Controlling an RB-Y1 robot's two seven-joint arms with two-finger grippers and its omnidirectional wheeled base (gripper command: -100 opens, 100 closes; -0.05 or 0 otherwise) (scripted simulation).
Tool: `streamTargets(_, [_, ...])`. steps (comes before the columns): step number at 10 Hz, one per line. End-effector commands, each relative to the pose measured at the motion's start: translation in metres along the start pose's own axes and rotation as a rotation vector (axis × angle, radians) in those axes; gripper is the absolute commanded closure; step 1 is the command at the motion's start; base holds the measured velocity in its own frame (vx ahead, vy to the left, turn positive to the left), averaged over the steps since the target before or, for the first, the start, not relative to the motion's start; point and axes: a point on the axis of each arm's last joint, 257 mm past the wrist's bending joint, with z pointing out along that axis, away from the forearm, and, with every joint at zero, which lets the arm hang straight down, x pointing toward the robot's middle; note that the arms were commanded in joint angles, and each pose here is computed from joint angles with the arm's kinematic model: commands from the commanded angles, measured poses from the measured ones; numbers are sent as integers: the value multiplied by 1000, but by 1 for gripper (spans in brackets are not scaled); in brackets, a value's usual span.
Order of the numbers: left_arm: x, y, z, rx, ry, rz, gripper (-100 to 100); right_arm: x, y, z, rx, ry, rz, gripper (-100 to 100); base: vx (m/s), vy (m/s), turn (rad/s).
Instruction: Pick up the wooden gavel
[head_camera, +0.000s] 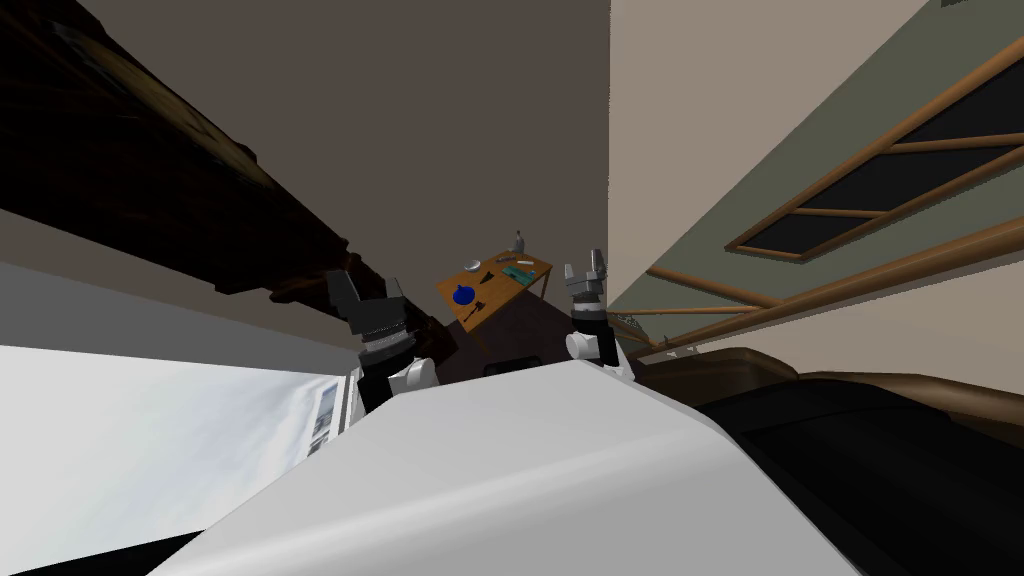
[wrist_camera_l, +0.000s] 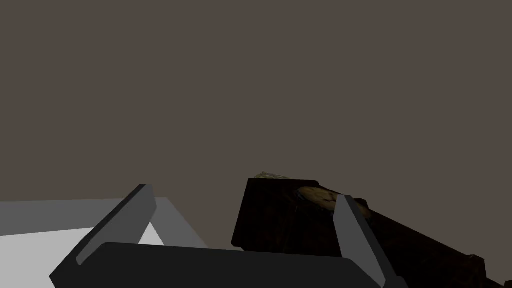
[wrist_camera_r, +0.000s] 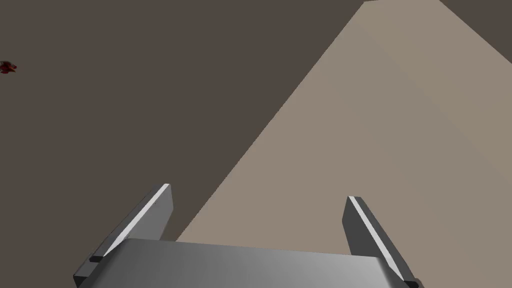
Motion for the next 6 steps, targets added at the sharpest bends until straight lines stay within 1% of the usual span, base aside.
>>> streamTargets(1, [6,7,1,-14,35,-21,-100,0,0,0,0,0,0,0,-3,-10,-9])
streamTargets(3, [13,17,2,-39,61,-57,-100,0,0,0,0,0,0,0,-4,-21,-11])
streamTargets(4, [20,32,3,-77,80,-109,-100,0,0,0,0,0,0,0,-1,-33,-19])
streamTargets(6, [27,52,3,-129,92,-173,-100,0,0,0,0,0,0,0,-3,-36,-21])
